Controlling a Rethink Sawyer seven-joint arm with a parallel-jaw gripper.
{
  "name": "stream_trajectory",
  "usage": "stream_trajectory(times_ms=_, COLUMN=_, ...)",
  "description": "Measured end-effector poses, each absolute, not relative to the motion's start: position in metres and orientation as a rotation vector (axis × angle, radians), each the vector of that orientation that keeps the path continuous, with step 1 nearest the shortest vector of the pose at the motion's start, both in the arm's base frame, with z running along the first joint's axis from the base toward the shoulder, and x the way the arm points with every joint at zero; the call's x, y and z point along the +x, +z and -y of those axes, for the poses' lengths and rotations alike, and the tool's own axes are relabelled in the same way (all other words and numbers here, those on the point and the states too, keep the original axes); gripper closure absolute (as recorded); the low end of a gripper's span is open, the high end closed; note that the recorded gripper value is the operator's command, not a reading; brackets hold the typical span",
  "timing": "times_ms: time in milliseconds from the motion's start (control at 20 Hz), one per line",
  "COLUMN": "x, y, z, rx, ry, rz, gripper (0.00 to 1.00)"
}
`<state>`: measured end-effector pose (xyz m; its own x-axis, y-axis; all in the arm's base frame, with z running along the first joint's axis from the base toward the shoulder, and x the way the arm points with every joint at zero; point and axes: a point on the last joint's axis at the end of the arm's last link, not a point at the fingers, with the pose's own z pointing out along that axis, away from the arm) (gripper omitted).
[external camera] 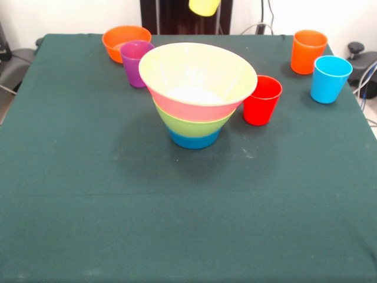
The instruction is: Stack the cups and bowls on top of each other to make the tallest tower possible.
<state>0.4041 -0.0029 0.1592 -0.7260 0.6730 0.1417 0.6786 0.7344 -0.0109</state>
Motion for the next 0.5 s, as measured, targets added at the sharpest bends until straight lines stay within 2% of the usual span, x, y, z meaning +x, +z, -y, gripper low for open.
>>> stream_trajectory(times_ms=500, x=0.397, y=0.130, z=0.005, rx=-0.992, ry=-0.047, rz=2.771, gripper=1.00)
